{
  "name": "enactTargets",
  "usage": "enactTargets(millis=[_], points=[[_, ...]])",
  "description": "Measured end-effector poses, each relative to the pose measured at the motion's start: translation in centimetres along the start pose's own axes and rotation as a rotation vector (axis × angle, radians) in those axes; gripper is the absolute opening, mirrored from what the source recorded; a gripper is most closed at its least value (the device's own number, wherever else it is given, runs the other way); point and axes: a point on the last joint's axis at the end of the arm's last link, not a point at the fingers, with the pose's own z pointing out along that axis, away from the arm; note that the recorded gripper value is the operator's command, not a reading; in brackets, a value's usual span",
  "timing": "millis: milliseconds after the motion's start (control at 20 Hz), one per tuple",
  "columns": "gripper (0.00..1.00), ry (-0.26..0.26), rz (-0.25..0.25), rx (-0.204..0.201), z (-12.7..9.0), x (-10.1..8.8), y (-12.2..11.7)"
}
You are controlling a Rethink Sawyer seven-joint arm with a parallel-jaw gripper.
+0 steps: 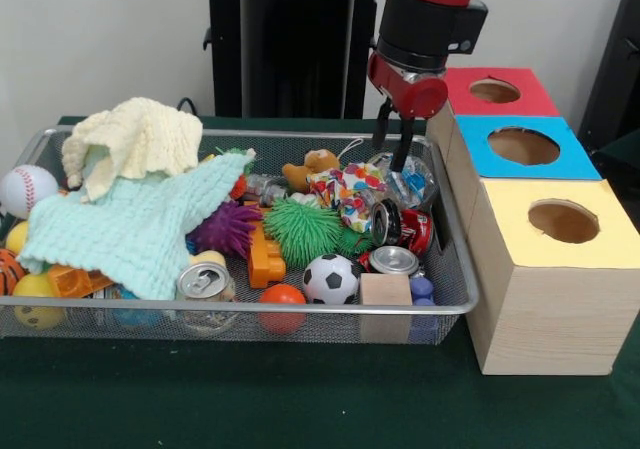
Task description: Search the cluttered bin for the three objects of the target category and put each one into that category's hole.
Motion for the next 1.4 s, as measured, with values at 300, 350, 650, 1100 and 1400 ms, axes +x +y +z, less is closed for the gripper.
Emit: enactTargets(millis=[300, 350, 650, 1100, 1400], points=[[1.0, -0.002, 0.002, 0.015, 0.3, 0.2, -1.1], [1.0, -0.004, 0.002, 0.015, 0.3, 0.2, -1.2], [1.0, -0.027, 0.001, 0.011, 0.9, 0.2, -1.8], [1.0, -0.074, -0.013, 0.003, 2.9, 0.1, -2.4], [1.0, -0.081, -0.031, 0.008, 3.5, 1.1, -2.7]])
